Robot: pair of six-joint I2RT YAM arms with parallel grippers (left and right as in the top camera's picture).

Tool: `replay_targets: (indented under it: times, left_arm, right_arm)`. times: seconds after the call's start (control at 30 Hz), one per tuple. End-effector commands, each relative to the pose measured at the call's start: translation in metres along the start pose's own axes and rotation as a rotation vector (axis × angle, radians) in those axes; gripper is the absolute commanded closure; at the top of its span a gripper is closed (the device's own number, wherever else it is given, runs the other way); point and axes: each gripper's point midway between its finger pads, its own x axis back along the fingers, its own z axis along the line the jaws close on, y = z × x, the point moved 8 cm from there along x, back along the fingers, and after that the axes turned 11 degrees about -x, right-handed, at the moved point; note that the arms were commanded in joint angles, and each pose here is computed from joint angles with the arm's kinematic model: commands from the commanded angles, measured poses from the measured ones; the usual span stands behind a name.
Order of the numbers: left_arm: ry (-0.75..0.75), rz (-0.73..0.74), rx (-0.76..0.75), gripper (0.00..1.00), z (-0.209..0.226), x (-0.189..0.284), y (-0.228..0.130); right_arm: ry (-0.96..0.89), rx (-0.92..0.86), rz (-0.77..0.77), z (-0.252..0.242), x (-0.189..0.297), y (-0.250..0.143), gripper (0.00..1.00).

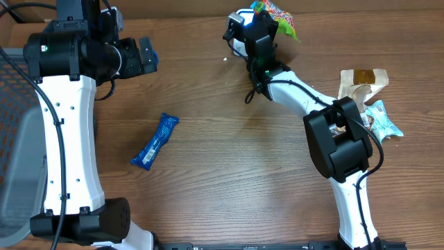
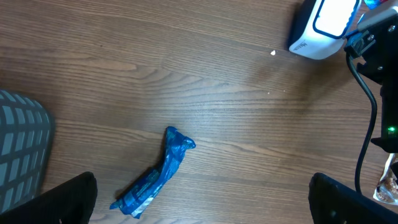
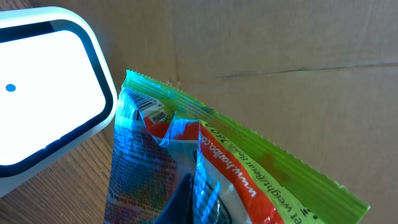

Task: Scan the item barcode
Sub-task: 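Hold the green candy bag in front of the white scanner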

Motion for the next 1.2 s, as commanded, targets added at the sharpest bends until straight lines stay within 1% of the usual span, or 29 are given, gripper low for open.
replay_targets:
  times: [0.0, 0.13, 0.27, 0.5, 0.57, 0.8, 0.87, 0.97, 1.07, 1.13, 1.17]
  left_arm:
    - [-0.004, -0.012, 0.004, 0.0, -0.001, 0.003, 0.002]
    - [-0.004, -0.012, 0.004, 0.0, -0.001, 0.003, 0.002]
    - [-0.004, -0.012, 0.004, 0.0, -0.001, 0.003, 0.002]
    - [-0.004, -0.012, 0.004, 0.0, -0.001, 0.003, 0.002]
    - [-0.004, -0.012, 0.004, 0.0, -0.001, 0.003, 0.002]
    - [-0.004, -0.012, 0.004, 0.0, -0.001, 0.003, 0.002]
    - [-0.004, -0.012, 0.004, 0.0, -0.001, 0.003, 0.002]
    - [-0.004, -0.012, 0.004, 0.0, -0.001, 0.003, 0.002]
    - [-0.004, -0.012, 0.004, 0.01, -0.001, 0.003, 0.002]
    - [-0.004, -0.012, 0.004, 0.0, -0.001, 0.003, 0.002]
    - [-0.004, -0.012, 0.004, 0.0, -0.001, 0.003, 0.002]
  right_arm:
    - [-0.01, 0.002, 0.009, 0.004, -0.002, 0.003, 0.96]
    - [0.003, 0.015, 0.018, 0.017, -0.003, 0.001, 0.96]
    - [0.005, 0.017, 0.019, 0.019, -0.004, 0.001, 0.96]
    - [-0.047, -0.016, 0.014, 0.01, -0.003, 0.004, 0.96]
    - [-0.055, 0.002, 0.018, 0.009, -0.003, 0.004, 0.96]
    - [-0.119, -0.042, 0.01, -0.002, 0.009, 0.019, 0.96]
    - [-0.143, -0.085, 0.009, -0.016, 0.015, 0.023, 0.96]
    - [-0.196, -0.227, 0.005, -0.055, 0.03, 0.029, 0.96]
    - [-0.187, -0.324, 0.024, -0.111, 0.061, 0.031, 0.96]
    - [-0.149, -0.465, 0.034, -0.157, 0.096, 0.025, 0.96]
    - [-0.137, -0.495, 0.034, -0.163, 0.102, 0.024, 0.96]
